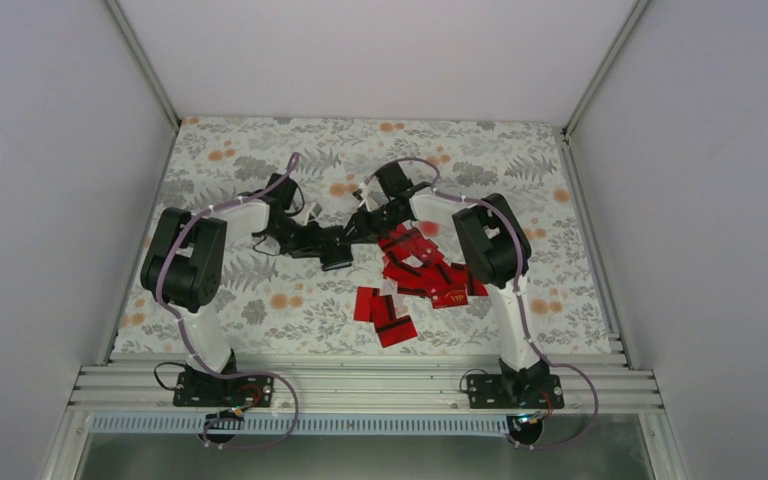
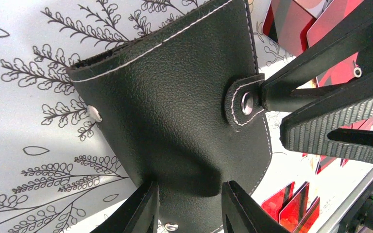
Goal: Put the credit cards into the card holder
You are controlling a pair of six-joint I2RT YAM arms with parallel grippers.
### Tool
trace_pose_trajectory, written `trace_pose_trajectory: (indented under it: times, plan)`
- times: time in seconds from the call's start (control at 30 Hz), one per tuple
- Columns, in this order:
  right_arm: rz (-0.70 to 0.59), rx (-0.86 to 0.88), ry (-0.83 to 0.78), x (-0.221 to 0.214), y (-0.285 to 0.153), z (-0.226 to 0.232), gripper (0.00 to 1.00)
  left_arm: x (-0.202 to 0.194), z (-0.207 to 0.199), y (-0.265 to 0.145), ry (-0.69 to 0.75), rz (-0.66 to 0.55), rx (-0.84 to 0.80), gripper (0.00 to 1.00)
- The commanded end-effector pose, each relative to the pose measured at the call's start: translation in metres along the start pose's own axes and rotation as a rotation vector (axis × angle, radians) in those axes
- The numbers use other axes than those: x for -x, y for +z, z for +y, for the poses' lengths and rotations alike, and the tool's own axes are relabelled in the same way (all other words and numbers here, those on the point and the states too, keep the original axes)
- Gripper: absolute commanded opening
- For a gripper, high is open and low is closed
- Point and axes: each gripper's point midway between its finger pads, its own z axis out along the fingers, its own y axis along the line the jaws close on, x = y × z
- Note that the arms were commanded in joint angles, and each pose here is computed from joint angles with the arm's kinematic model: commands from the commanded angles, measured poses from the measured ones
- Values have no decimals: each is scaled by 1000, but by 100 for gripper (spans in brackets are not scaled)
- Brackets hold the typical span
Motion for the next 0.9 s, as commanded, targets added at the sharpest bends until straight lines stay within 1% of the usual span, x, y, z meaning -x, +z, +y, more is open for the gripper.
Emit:
trace_pose_trajectory:
  times: [0.0, 0.13, 0.27, 0.47, 0.73, 0.87]
  plan:
    - [43, 13, -11, -5, 9, 2, 24, 11, 11, 16, 50, -20, 44, 34]
    - [52, -17, -14, -8, 6, 2, 24, 13, 13, 17, 49, -17, 53, 34]
    - [25, -81, -45, -5, -7, 6, 24, 17, 17, 12, 55, -33, 97, 35]
    - [-22, -77, -57, 10, -16, 22, 24, 24, 16, 6, 63, -55, 121, 36]
    - [-52, -83, -34, 28, -12, 21, 18, 26, 16, 6, 61, -60, 124, 36]
    - [-62, -143, -23, 27, -12, 9, 15, 26, 16, 9, 59, -54, 119, 36]
